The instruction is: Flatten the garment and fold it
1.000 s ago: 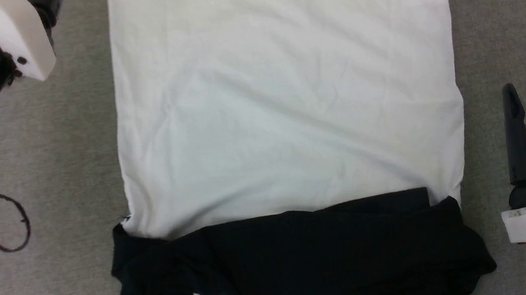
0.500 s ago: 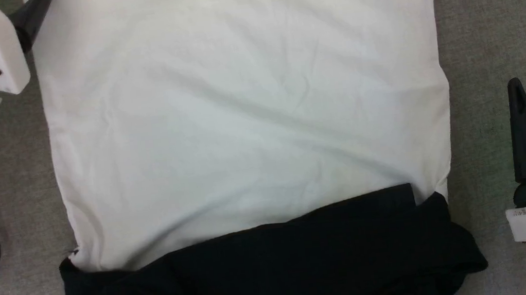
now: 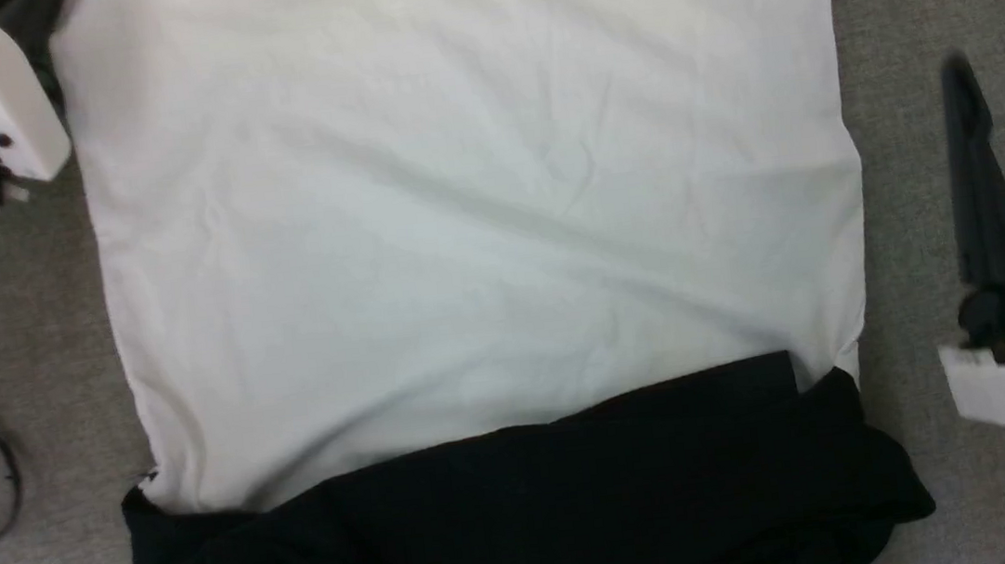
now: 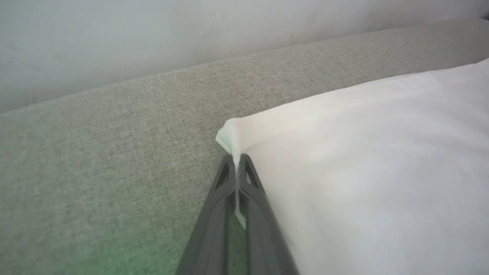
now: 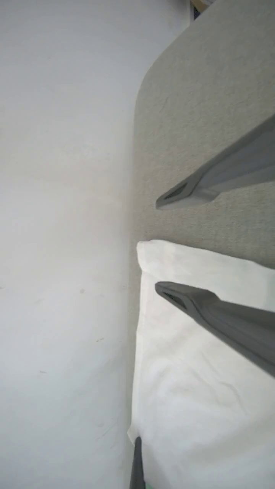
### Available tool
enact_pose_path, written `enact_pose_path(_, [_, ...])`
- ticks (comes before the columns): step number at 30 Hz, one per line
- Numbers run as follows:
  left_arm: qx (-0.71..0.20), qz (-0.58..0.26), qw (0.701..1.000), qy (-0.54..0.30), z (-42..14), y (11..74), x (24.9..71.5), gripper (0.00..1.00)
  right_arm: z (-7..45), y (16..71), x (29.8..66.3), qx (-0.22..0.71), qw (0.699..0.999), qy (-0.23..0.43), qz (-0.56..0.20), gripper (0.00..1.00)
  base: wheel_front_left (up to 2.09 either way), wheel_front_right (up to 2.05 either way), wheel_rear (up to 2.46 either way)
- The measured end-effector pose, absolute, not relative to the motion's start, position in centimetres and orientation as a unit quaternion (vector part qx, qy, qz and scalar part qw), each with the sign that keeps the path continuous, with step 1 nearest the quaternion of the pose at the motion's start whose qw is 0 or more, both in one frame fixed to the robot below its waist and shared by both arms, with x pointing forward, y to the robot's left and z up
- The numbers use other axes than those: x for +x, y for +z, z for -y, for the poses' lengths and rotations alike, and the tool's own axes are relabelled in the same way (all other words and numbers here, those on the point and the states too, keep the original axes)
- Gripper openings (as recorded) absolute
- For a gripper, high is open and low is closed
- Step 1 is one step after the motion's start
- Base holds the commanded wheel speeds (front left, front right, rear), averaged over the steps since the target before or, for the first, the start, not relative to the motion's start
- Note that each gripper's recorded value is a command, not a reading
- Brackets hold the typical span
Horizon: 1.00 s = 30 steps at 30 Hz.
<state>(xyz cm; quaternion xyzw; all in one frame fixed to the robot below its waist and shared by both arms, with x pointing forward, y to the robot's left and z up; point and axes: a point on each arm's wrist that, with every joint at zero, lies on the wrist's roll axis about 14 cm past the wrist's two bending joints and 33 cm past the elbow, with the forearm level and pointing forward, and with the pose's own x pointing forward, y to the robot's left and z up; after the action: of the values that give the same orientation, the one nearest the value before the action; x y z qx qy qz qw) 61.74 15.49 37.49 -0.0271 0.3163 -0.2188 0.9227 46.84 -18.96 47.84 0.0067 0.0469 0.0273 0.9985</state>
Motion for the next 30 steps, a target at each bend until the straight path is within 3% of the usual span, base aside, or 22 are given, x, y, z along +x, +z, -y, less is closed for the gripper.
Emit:
enact_pose_path(6, [-0.053,-0.303,0.928,-0.213,-15.3,38.9,60.3,0.00,14.0,58.6,51.7,-0.056,0.987,0.120,0.087,1.00,0.00,0.00,0.00])
enact_pose_path(11, [-0.057,-0.288,0.934,-0.203,-16.0,40.5,59.7,0.00,12.3,61.9,55.8,-0.088,0.981,0.145,0.098,1.00,0.00,0.00,0.00])
enact_pose_path(19, [-0.061,-0.288,0.937,-0.189,-17.1,40.3,59.0,0.00,13.2,52.7,61.3,-0.028,0.988,0.107,-0.106,1.00,0.00,0.00,0.00])
enact_pose_path(24, [-0.065,-0.293,0.935,-0.188,-17.1,39.6,59.1,0.00,14.6,45.5,61.8,-0.037,0.970,0.075,-0.227,1.00,0.00,0.00,0.00])
enact_pose_path(30, [-0.068,-0.302,0.933,-0.184,-17.2,38.4,58.9,0.00,15.8,40.7,61.6,-0.038,0.953,0.048,-0.296,1.00,0.00,0.00,0.00])
